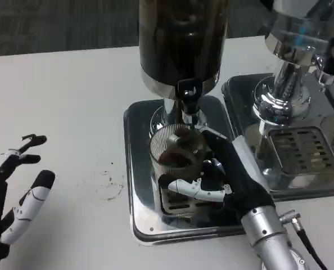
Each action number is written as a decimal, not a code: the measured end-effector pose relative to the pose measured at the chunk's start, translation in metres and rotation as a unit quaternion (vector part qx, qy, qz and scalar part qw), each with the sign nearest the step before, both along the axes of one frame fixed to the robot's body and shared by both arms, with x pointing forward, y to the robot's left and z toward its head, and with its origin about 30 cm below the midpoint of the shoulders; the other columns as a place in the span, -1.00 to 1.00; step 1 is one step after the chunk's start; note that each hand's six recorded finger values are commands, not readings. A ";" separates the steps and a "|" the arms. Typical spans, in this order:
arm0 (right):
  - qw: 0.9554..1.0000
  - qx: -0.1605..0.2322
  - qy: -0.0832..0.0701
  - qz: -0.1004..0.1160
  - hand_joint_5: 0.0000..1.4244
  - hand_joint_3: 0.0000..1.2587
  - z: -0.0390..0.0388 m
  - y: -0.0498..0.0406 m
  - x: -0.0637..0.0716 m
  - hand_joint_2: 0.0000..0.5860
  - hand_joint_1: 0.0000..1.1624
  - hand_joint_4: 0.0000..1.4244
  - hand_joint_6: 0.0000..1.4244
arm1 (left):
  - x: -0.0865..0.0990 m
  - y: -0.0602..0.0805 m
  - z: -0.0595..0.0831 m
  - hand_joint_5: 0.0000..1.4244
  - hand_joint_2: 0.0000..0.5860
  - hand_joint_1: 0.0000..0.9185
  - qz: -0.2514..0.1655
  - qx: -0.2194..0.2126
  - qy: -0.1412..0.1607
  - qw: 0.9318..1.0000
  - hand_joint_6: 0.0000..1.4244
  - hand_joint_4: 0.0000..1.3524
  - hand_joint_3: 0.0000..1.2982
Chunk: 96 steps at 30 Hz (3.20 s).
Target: Grasp the cup under the faucet to collect the drink, then remove the cup.
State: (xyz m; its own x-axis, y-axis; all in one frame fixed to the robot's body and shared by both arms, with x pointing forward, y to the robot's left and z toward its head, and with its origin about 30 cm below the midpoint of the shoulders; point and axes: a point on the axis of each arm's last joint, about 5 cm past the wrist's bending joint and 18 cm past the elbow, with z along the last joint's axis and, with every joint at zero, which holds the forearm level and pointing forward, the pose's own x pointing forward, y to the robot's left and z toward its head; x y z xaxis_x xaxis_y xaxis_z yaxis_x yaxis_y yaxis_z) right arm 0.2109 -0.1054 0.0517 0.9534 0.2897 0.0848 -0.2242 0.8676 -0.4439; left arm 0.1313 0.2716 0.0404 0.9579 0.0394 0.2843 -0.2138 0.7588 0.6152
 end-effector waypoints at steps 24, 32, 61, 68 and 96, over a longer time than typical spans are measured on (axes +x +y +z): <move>0.998 -0.010 -0.040 -0.055 -0.06 -0.04 -0.0037 0.0013 -0.012 -0.55 0.67 -0.07 0.04 | 0.001 0.000 0.000 -0.49 -0.29 -1.00 -0.010 0.002 0.008 1.000 -0.71 -0.70 -0.50; 0.996 -0.001 -0.039 -0.078 0.04 -0.02 -0.0044 -0.0068 -0.019 -0.62 0.66 -0.03 0.12 | 0.001 0.000 -0.001 -0.47 -0.29 -1.00 -0.010 0.001 0.015 1.000 -0.71 -0.73 -0.50; 0.994 0.002 -0.054 -0.091 0.13 0.05 0.0091 -0.0217 -0.037 -0.62 0.66 0.07 0.24 | 0.006 -0.007 -0.003 -0.50 -0.31 -1.00 -0.034 0.005 0.021 0.999 -0.73 -0.77 -0.49; 0.994 -0.003 -0.056 -0.089 0.14 0.05 0.0178 -0.0329 -0.047 -0.62 0.66 0.07 0.25 | 0.007 -0.005 0.000 -0.60 -0.34 -1.00 -0.045 0.024 0.020 0.998 -0.79 -0.88 -0.61; 0.998 -0.007 -0.057 -0.003 0.20 0.12 0.0579 -0.0498 -0.081 -0.66 0.63 0.15 0.32 | -0.010 -0.001 0.043 -1.00 -0.51 -1.00 -0.149 0.278 0.101 0.944 -1.00 -1.00 -1.00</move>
